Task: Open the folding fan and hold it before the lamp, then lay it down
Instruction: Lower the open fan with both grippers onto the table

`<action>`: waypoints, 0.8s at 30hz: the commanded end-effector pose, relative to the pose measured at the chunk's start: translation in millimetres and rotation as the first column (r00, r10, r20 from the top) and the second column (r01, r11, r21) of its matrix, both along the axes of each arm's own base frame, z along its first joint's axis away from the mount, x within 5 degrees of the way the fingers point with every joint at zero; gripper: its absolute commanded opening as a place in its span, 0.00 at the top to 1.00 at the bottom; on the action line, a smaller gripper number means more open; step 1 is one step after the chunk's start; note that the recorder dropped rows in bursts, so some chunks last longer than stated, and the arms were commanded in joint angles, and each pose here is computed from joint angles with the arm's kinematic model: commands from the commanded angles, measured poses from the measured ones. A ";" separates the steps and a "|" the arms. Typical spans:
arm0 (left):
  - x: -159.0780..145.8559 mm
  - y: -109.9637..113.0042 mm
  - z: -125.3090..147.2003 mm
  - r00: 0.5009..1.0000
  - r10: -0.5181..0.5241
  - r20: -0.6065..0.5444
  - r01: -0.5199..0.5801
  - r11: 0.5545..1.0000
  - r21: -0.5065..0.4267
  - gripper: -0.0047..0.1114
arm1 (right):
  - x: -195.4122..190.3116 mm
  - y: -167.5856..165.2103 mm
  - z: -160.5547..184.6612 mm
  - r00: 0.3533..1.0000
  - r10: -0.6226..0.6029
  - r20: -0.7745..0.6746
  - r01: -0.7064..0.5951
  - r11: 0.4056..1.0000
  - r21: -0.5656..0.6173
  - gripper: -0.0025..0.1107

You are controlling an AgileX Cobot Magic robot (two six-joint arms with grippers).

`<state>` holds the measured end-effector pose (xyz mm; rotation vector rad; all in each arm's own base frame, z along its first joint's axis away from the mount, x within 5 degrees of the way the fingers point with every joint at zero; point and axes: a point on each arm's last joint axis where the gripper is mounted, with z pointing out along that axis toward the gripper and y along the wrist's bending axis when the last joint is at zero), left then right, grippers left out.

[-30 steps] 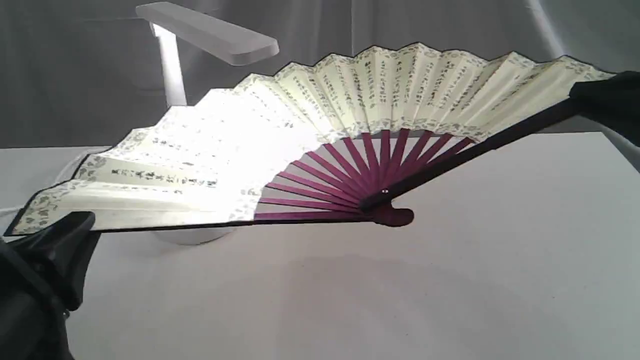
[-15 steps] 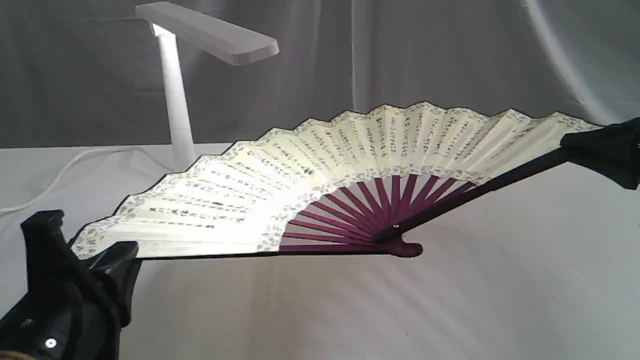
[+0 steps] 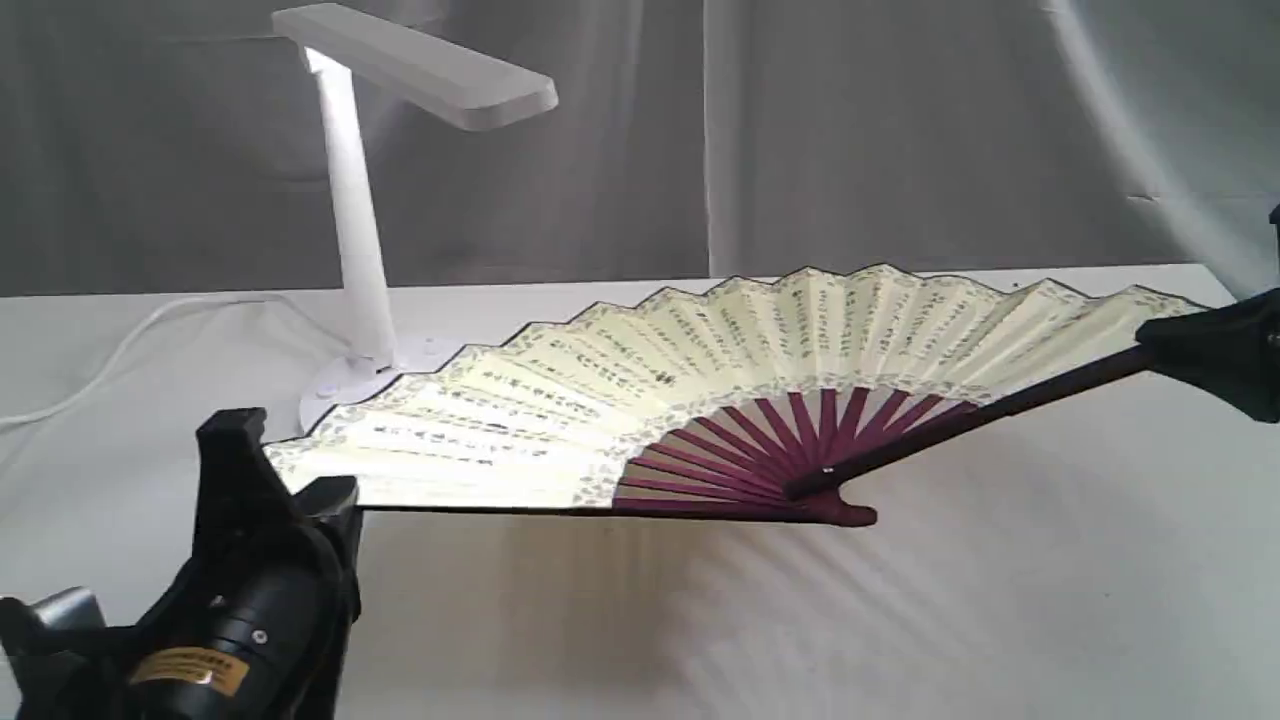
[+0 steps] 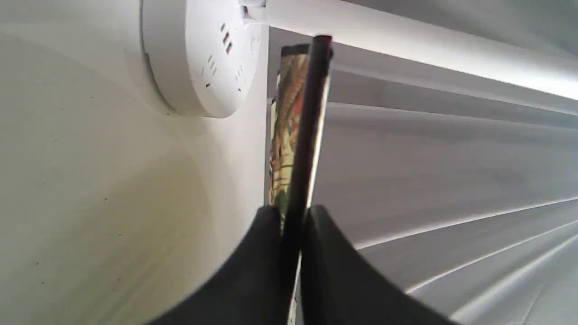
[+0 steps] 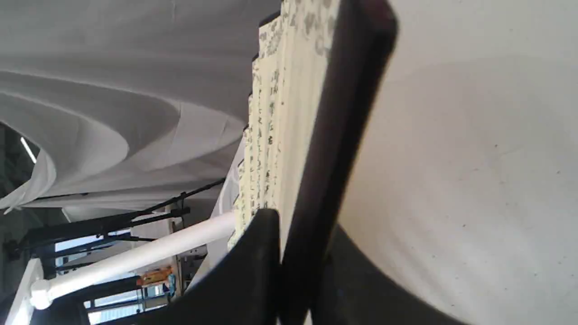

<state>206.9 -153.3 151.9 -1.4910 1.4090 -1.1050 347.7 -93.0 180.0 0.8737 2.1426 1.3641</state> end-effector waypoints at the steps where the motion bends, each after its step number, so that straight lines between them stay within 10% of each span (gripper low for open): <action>1: 10.1 -6.7 0.8 0.998 0.040 0.050 -0.039 0.999 -0.015 0.96 | -1.0 -9.1 -12.2 1.000 -0.006 -0.015 0.004 0.992 -0.126 0.98; 24: 43.6 -48.8 -40.8 0.998 0.054 0.011 -0.054 0.998 -0.024 0.96 | 4.8 -30.8 -38.7 0.978 -0.192 -0.087 0.157 0.939 -0.305 0.98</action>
